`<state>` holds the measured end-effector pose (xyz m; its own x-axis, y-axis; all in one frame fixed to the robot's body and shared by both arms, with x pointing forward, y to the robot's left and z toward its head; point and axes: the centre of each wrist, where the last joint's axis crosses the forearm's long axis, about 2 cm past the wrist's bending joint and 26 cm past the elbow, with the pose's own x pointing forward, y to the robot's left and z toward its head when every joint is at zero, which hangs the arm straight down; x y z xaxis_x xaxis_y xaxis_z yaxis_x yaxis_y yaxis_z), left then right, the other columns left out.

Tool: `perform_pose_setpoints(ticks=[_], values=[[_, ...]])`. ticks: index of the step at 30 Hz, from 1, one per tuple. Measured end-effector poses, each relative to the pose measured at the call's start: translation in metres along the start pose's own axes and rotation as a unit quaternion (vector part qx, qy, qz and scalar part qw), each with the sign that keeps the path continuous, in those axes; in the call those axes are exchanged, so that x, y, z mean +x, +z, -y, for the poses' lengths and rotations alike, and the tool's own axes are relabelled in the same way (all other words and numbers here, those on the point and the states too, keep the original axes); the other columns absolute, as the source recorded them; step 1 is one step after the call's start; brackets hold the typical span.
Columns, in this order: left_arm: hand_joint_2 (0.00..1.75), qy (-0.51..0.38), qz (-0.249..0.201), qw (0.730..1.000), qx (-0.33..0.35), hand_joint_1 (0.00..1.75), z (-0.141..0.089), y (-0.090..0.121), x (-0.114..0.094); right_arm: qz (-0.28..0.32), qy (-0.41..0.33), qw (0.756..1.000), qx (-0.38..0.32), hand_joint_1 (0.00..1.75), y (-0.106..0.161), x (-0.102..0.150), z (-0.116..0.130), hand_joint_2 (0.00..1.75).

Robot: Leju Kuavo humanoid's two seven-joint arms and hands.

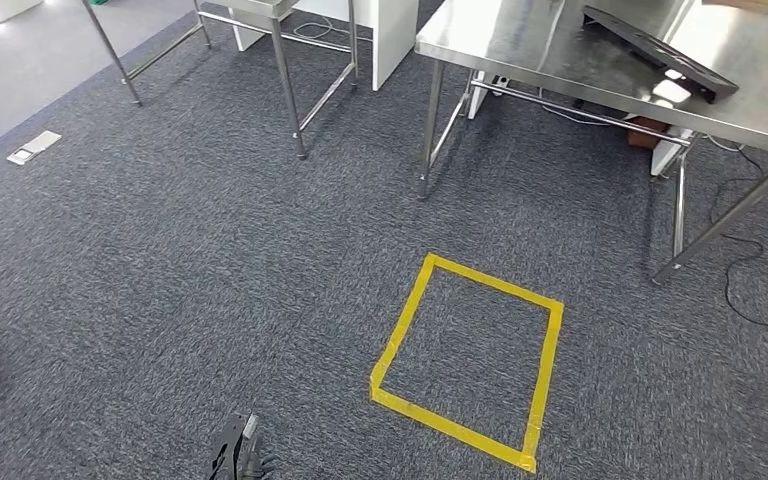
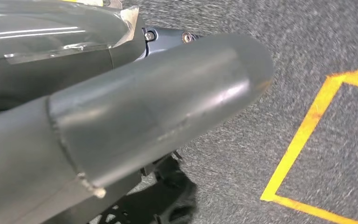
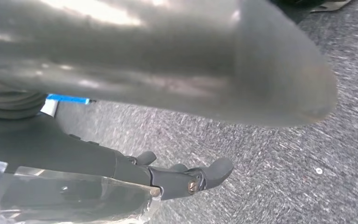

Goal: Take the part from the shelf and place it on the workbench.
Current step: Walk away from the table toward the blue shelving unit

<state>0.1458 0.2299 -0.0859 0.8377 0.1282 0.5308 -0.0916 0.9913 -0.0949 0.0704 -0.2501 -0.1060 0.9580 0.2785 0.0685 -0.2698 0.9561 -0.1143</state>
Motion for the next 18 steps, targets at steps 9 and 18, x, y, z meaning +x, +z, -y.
perform_pose_setpoints(ticks=[9, 18], values=[[0.0, -0.002, -0.002, 1.0, 0.001, 0.0, -0.0005, 0.0007, -0.0025, 0.001, 0.0, 1.0, 0.001, 0.0, 0.0, 0.0004, 0.0005, 0.0], [0.0, -0.002, -0.003, 1.0, 0.001, 0.0, -0.0015, 0.0008, -0.0033, 0.001, 0.002, 1.0, 0.001, 0.0, 0.0, -0.0004, -0.0003, 0.0]])
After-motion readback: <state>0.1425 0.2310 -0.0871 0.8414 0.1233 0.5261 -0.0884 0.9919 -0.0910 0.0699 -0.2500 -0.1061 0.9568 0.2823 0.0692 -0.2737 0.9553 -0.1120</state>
